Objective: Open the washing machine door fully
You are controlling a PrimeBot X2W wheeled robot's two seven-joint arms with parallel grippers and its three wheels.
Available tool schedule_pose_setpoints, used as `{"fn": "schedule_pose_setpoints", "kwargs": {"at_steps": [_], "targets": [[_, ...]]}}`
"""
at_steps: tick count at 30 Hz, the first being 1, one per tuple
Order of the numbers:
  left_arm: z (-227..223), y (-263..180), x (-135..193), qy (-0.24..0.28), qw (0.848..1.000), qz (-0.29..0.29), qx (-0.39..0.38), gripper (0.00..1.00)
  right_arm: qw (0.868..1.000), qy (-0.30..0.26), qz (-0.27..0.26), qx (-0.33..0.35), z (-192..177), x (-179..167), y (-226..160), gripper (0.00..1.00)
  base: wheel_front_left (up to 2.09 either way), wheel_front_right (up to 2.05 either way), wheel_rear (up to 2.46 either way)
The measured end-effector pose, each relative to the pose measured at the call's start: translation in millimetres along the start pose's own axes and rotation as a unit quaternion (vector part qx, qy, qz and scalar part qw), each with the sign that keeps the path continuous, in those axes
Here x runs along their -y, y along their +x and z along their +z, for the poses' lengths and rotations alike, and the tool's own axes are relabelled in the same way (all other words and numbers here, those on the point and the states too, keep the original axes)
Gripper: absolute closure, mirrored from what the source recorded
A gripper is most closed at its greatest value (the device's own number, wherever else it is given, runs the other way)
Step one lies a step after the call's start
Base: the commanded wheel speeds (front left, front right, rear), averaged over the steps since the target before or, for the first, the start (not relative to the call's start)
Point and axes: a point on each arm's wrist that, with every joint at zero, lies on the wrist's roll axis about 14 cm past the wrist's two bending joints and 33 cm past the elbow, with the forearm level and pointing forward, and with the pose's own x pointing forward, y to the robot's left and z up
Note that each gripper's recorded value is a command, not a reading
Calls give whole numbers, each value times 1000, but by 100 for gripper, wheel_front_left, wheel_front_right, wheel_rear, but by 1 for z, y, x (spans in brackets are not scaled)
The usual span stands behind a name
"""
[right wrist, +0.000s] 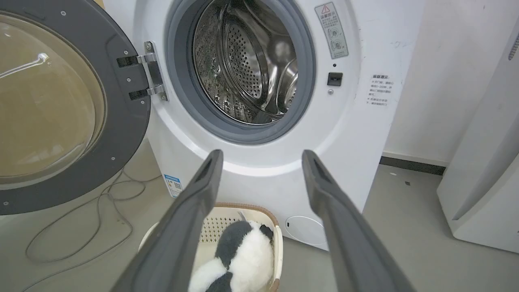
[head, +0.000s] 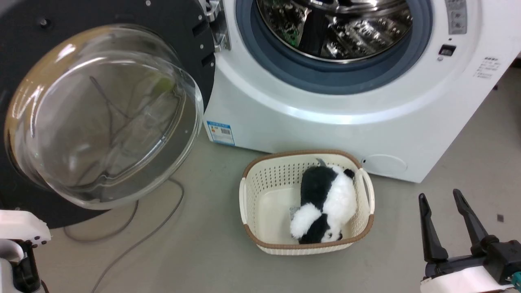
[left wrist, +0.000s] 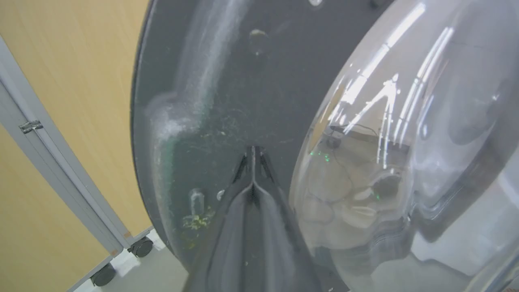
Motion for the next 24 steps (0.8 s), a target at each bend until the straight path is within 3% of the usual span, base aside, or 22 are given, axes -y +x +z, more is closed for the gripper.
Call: {"fn": "schedule_pose_setpoints", "kwargs": {"at_steps": [10,20,21,22,24], "targets": [[21,-30,15,-6,998,-40,47,100,999,3,-13,32,27,5,-14,0,0,0,0],[46,-74,66,-45,987,-124,97,100,999,0,-30,45,41,12,-37,0,0,0,0],[50,-77,73,-50,984,-134,103,76,998,-1,-32,47,42,13,-38,0,0,0,0],[54,-80,80,-55,982,-144,109,0,998,-1,-34,48,43,14,-40,0,0,0,0],[58,-85,91,-64,978,-163,113,0,998,-2,-38,50,45,16,-42,0,0,0,0]]}}
